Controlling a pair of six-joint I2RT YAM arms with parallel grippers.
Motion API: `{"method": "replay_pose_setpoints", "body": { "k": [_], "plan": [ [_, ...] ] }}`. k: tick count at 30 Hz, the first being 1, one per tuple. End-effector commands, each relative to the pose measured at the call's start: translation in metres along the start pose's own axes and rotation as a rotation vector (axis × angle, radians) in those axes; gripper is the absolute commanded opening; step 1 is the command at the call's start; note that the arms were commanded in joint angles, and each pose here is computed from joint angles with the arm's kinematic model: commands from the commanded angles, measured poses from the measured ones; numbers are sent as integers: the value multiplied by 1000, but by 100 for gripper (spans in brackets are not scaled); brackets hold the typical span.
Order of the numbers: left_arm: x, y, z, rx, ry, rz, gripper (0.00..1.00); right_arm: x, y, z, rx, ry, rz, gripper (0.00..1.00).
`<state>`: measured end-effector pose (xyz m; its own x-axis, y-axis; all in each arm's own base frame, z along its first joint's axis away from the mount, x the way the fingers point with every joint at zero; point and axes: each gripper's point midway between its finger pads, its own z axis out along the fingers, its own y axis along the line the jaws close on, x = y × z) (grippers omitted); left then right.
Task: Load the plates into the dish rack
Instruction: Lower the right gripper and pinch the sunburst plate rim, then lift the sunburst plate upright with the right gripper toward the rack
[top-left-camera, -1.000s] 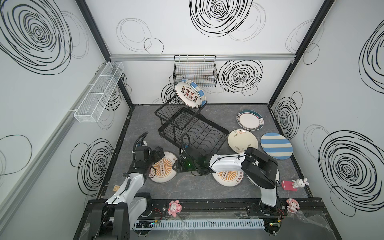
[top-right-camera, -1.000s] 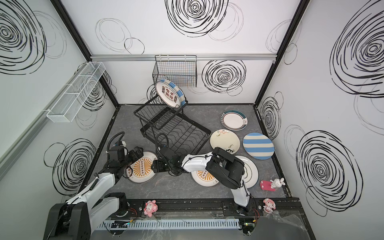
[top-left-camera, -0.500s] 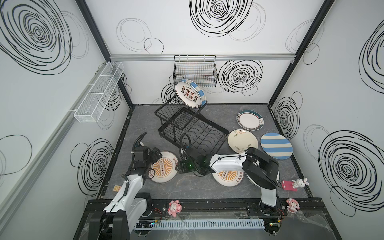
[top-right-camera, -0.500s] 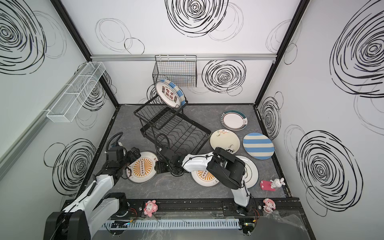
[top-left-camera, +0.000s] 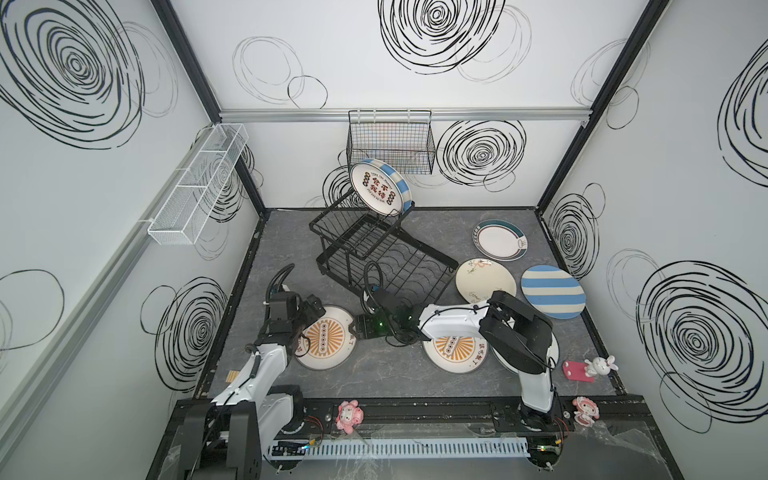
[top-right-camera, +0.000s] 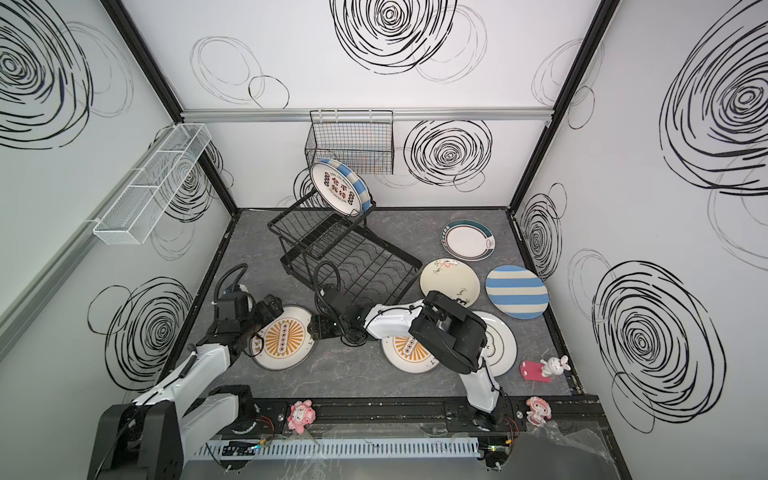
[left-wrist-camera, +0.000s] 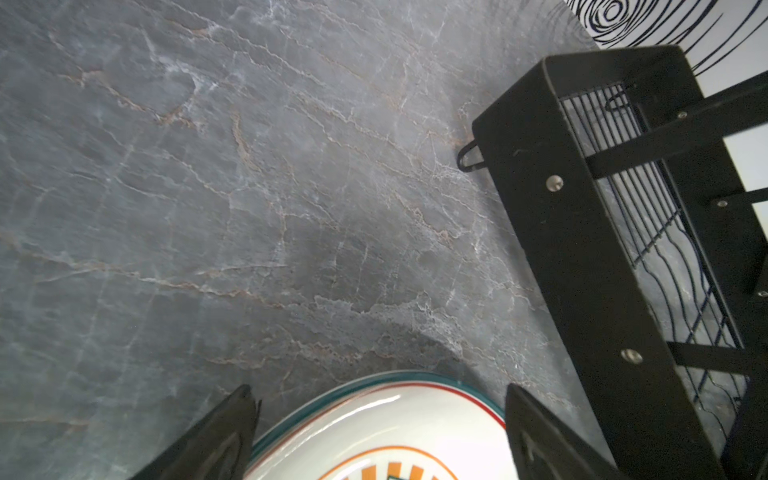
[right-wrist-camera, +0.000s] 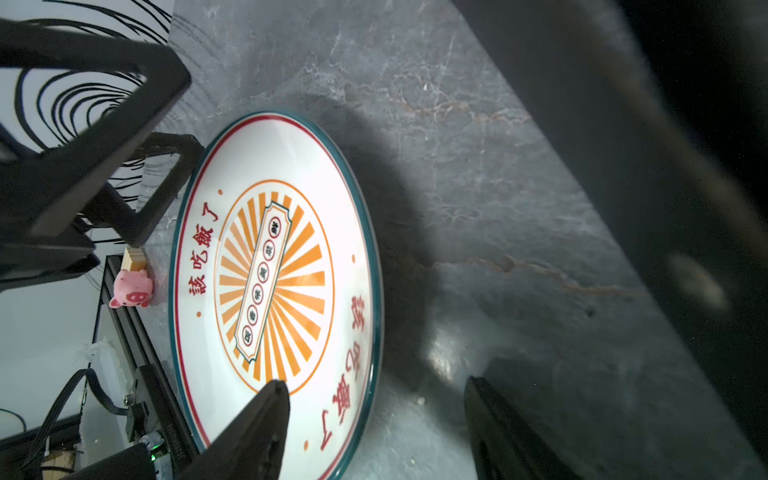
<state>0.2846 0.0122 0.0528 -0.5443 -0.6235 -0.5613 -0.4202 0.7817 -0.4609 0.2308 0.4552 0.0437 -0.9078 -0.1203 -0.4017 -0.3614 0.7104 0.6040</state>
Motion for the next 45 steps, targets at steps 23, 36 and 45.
{"method": "replay_pose_setpoints", "body": {
  "k": [23, 36, 45],
  "plan": [
    [16, -4, -4, 60, 31, -35, 96, 7, 18, 23, -126, 14, 54, 33],
    [16, -24, -14, 149, 37, -45, 96, -15, 19, 4, -127, -55, 53, 0],
    [-28, -76, -50, 261, 32, 71, 96, -25, 21, -53, -97, -147, -35, 0]
  ]
}}
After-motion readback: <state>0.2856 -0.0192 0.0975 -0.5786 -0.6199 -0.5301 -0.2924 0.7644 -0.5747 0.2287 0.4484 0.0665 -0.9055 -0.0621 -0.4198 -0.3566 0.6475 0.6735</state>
